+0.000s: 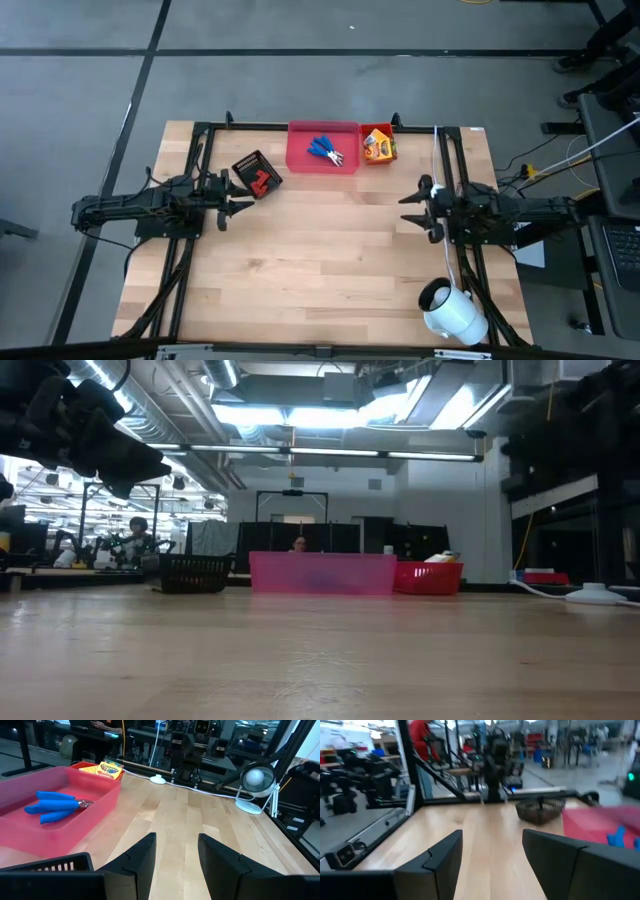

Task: Pick & Place School Supplies
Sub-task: Return to Home Position

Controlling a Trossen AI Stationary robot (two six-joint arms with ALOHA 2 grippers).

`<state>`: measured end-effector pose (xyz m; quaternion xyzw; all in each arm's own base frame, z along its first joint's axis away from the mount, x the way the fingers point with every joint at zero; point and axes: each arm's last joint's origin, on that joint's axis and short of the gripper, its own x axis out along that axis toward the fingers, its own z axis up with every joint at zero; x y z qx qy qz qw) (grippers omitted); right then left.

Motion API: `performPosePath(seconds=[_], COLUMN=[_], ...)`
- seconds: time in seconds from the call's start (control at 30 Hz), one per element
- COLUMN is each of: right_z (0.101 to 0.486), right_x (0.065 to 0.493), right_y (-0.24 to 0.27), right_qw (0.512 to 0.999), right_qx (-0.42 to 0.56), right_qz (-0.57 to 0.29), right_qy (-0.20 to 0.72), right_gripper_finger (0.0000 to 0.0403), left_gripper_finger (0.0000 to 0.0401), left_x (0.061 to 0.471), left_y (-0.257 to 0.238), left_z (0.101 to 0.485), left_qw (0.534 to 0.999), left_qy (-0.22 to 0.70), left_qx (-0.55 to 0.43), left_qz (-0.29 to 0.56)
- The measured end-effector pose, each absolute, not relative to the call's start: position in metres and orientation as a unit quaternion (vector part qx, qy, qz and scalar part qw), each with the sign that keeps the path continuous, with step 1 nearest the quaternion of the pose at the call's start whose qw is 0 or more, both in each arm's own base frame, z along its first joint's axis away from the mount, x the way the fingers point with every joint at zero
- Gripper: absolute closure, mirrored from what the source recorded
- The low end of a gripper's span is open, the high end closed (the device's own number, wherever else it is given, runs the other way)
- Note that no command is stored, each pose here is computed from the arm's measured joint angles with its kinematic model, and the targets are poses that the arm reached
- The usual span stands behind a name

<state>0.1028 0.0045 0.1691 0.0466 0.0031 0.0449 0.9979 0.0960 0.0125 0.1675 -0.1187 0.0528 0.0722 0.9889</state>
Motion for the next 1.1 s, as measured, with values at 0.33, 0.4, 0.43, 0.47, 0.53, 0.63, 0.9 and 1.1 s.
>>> performPosePath(seconds=[0.33, 0.4, 0.43, 0.47, 0.53, 0.63, 0.9, 1.1], right_z=[0.1694, 0.1701, 0.1705, 0.1701, 0.1701, 0.1702, 0.1702, 0.1702], right_x=[0.0979, 0.0979, 0.0978, 0.0979, 0.0979, 0.0979, 0.0979, 0.0979], right_y=[0.0006, 0.0006, 0.0006, 0.0006, 0.0006, 0.0006, 0.0006, 0.0006], right_qw=[0.997, 0.997, 0.997, 0.997, 0.997, 0.997, 0.997, 0.997], right_qx=[0.072, 0.071, 0.072, 0.071, 0.071, 0.071, 0.071, 0.071], right_qz=[-0.026, -0.025, -0.025, -0.025, -0.025, -0.025, -0.025, -0.025], right_qy=[-0.007, -0.011, -0.012, -0.01, -0.01, -0.011, -0.011, -0.011], right_gripper_finger=[0.0191, 0.0191, 0.0191, 0.0191, 0.0191, 0.0191, 0.0191, 0.0191], left_gripper_finger=[0.0258, 0.0258, 0.0258, 0.0258, 0.0258, 0.0258, 0.0258, 0.0258], left_x=[0.096, 0.096, 0.096, 0.096, 0.096, 0.096, 0.096, 0.096], left_y=[0.0125, 0.0125, 0.0124, 0.0125, 0.0125, 0.0125, 0.0124, 0.0124], left_z=[0.1675, 0.1675, 0.1675, 0.1675, 0.1675, 0.1675, 0.1675, 0.1675], left_qw=[0.989, 0.989, 0.989, 0.989, 0.989, 0.989, 0.989, 0.989], left_qy=[0.053, 0.053, 0.053, 0.053, 0.053, 0.053, 0.053, 0.053], left_qx=[-0.119, -0.119, -0.119, -0.119, -0.119, -0.119, -0.119, -0.119], left_qz=[0.072, 0.072, 0.072, 0.072, 0.072, 0.072, 0.072, 0.072])
